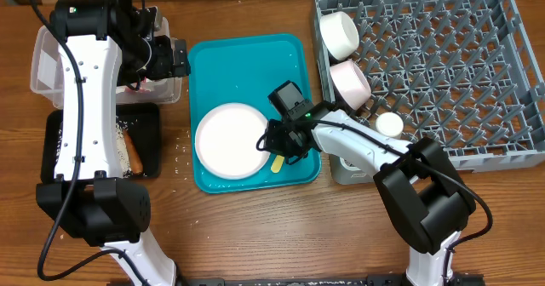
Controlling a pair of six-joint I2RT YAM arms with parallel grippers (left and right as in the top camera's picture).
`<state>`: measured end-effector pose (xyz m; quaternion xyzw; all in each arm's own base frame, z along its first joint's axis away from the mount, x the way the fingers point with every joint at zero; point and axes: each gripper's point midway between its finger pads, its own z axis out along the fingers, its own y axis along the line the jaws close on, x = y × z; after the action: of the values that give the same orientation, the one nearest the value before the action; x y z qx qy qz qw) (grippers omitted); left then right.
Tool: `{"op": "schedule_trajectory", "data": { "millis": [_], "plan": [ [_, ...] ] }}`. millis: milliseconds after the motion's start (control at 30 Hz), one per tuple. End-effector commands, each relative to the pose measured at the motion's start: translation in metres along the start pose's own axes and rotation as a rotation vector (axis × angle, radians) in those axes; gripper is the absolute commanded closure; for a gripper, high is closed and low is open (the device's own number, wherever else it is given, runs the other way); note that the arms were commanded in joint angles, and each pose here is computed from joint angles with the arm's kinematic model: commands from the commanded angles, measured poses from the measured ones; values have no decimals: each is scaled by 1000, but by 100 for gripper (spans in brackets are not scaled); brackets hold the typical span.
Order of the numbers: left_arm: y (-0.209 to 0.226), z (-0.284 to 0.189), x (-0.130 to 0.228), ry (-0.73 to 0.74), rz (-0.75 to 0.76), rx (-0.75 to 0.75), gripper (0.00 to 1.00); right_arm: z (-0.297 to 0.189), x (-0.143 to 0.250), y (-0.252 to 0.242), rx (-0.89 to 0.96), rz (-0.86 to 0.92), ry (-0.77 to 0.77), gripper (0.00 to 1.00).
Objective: Sort waste into correct bins and load items into the dishwasher
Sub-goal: 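Grasp the rim of the white plate with the right gripper and lift, then carry the plate right and stand it upright in the dish rack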
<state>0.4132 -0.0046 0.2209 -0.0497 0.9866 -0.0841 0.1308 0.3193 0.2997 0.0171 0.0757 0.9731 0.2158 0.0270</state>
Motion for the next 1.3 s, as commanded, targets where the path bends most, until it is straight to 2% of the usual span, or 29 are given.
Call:
{"op": "schedule_trajectory", "data": {
  "millis": [0, 200, 400, 567, 867, 1133, 1267],
  "plan": [
    [-2, 0, -1, -2, 13, 11, 0, 2, 2, 4, -14, 11, 10, 96],
    [-2, 0, -1, -2, 13, 11, 0, -21, -9, 21, -45, -77, -38, 96],
    [-2, 0, -1, -2, 13, 11, 0, -82, -33, 25, 44, -128, -201, 96],
    [-2, 0, -1, -2, 13, 11, 0, -144, -57, 34, 120, -248, -346, 96],
    [-2, 0, -1, -2, 13, 11, 0, -262, -115, -23, 576, -159, -793, 96],
    [-2, 0, -1, -2, 13, 11, 0, -355, -137, -69, 970, 3, -1153, 96],
    [-2, 0, -1, -2, 13, 11, 0, -383, -143, -81, 1044, 96, -1268, 96]
  ]
}}
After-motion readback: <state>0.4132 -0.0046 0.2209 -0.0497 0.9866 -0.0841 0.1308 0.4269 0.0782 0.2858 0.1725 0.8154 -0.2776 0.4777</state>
